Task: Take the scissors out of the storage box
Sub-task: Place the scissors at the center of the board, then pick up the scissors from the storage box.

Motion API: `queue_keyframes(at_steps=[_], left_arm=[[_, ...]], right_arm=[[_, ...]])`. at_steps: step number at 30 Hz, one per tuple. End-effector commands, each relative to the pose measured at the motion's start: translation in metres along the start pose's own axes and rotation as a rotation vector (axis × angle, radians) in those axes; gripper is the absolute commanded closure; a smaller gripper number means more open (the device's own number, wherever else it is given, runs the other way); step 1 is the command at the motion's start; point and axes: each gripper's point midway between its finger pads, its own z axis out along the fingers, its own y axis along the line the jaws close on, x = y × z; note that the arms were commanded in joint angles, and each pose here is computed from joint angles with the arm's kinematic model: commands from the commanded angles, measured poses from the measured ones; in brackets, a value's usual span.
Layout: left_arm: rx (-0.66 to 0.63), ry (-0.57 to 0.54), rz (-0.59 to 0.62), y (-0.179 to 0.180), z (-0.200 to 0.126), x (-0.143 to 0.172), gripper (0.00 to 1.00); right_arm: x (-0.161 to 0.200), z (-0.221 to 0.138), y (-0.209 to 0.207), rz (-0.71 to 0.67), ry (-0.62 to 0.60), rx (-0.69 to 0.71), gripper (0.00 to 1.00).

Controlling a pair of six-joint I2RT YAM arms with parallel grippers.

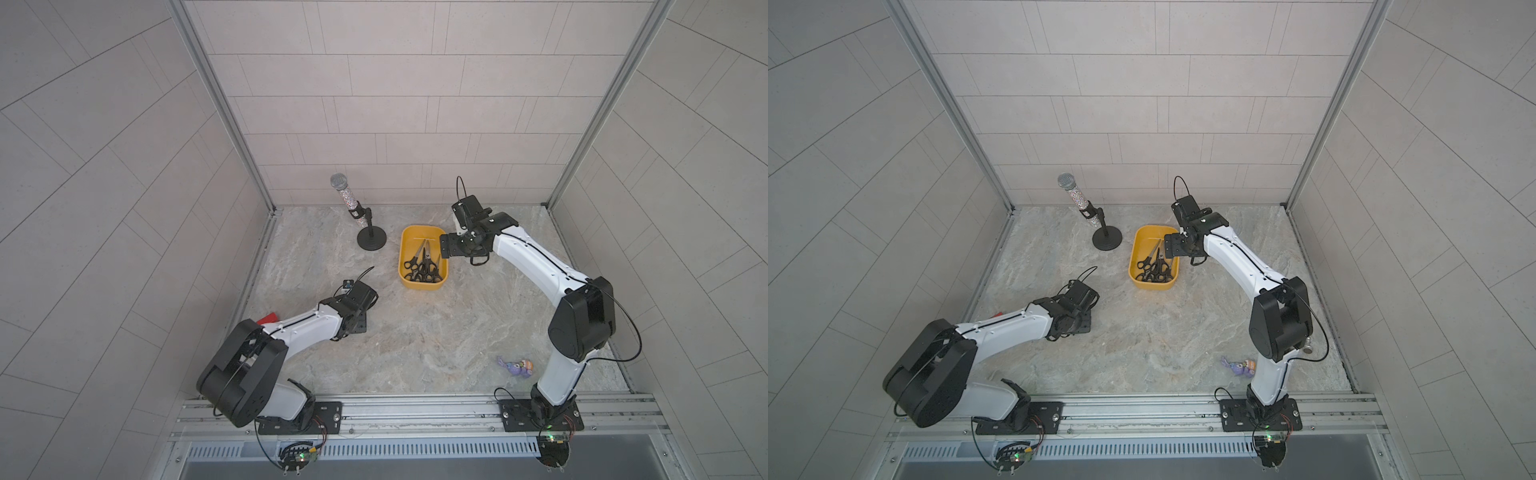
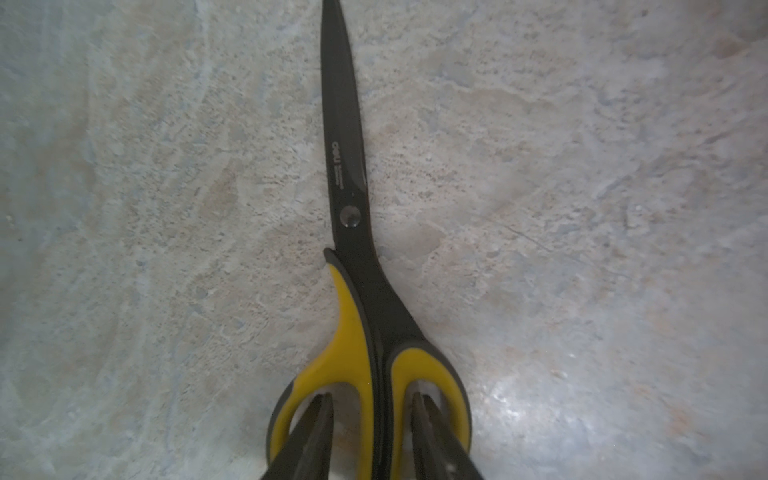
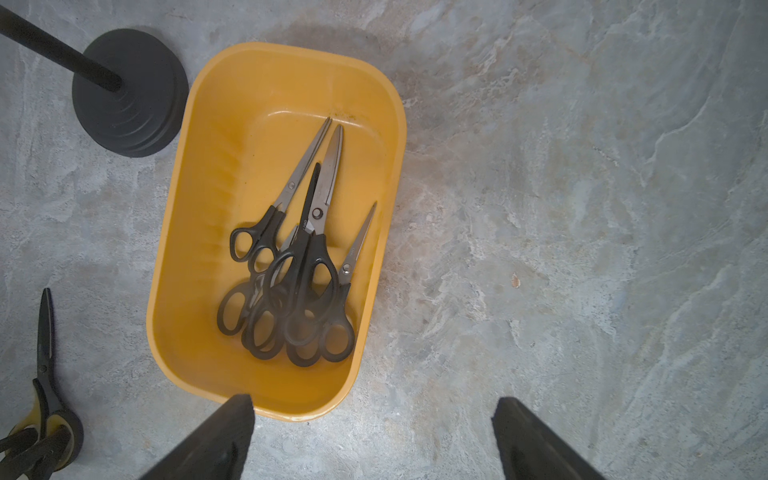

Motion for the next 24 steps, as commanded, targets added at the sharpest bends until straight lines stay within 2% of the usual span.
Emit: queue_keyframes(at_steps=[1, 8, 14, 19, 24], left_arm=[[0.013, -0.037, -0.016, -0.002, -0.019, -0.018, 0.61], [0.095, -0.132, -0.025, -0.020, -0.072, -0.071, 0.61], [0.201, -0.174, -0.020, -0.069, -0.095, -0.129, 0.61], [0.305, -0.182, -0.011, -0.134, -0.089, -0.173, 0.62], [0.346, -0.158, 0.015, -0.189, -0.066, -0.188, 0.63]], right_arm=[[-0.005, -0.005, 0.000, -0.006, -0.010, 0.019, 0.05], [-0.006, -0.009, -0.005, -0.007, -0.021, 0.038, 0.05], [-0.005, -0.012, -0.029, 0.047, -0.027, 0.079, 0.05], [0.000, -0.017, -0.057, 0.132, -0.026, 0.118, 0.05], [0.006, -0.025, -0.070, 0.168, -0.041, 0.137, 0.04]])
